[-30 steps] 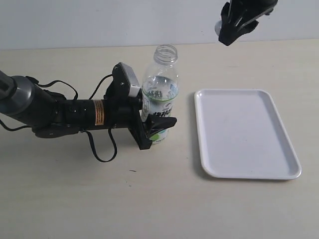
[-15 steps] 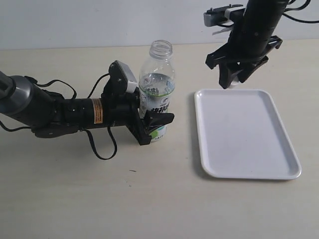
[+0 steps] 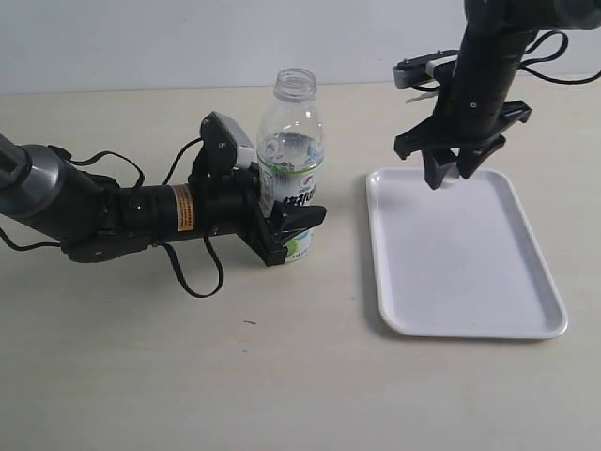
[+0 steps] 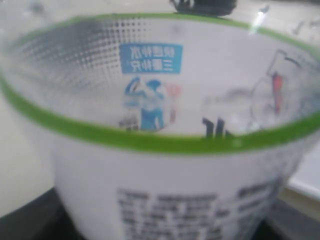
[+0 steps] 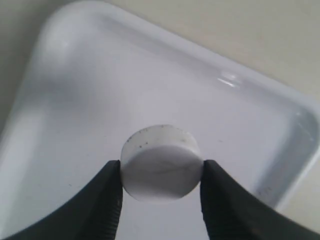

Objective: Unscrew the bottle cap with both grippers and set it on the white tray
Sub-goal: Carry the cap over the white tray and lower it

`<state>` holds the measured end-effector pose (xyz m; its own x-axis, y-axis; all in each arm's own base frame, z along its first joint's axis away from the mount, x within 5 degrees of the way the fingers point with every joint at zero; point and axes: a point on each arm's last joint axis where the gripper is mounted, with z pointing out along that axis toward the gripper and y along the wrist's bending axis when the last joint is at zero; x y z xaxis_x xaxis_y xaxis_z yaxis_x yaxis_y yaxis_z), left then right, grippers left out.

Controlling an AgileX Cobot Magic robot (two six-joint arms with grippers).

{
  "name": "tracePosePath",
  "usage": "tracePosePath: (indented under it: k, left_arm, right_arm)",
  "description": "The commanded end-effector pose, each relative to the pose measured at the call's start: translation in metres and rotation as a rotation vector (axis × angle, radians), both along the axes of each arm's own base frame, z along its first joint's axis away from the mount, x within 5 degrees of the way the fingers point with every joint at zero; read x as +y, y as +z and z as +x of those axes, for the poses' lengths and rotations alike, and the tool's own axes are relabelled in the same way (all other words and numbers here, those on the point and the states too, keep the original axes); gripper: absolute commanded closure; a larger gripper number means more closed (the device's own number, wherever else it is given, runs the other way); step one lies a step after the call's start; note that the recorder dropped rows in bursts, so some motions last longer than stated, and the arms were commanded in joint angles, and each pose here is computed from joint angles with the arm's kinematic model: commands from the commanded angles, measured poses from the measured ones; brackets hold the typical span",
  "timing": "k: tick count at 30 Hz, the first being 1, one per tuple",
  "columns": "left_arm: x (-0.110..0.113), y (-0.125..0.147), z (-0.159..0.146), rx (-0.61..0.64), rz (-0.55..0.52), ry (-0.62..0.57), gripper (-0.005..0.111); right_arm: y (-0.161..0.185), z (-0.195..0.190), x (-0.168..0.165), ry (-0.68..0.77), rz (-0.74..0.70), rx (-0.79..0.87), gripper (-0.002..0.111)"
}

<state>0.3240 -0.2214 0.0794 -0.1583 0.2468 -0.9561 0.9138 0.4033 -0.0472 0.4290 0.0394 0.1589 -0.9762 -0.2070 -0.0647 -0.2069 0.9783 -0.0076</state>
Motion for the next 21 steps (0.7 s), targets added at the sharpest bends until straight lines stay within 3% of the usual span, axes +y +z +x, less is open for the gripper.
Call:
tracePosePath:
  k: [1, 5, 10, 21]
  left_arm:
    - [0.001, 0.006, 0.003, -0.003, -0.05, 0.027, 0.106]
    - [0.001, 0.007, 0.003, -0.004, -0.053, 0.026, 0.106]
    - [0.001, 0.007, 0.003, -0.004, -0.053, 0.026, 0.106]
    - [0.001, 0.007, 0.003, 0.003, -0.055, 0.02, 0.106]
  right_arm:
    - [0.017, -0.007, -0.029, -0.031, -0.029, 0.032, 0.108]
    - [0.038, -0.008, -0.044, -0.075, -0.013, -0.038, 0.108]
    - [0.045, -0.008, -0.039, -0.03, 0.064, -0.071, 0.108]
    - [-0.01, 0.001, -0.037, -0.045, 0.078, -0.033, 0.108]
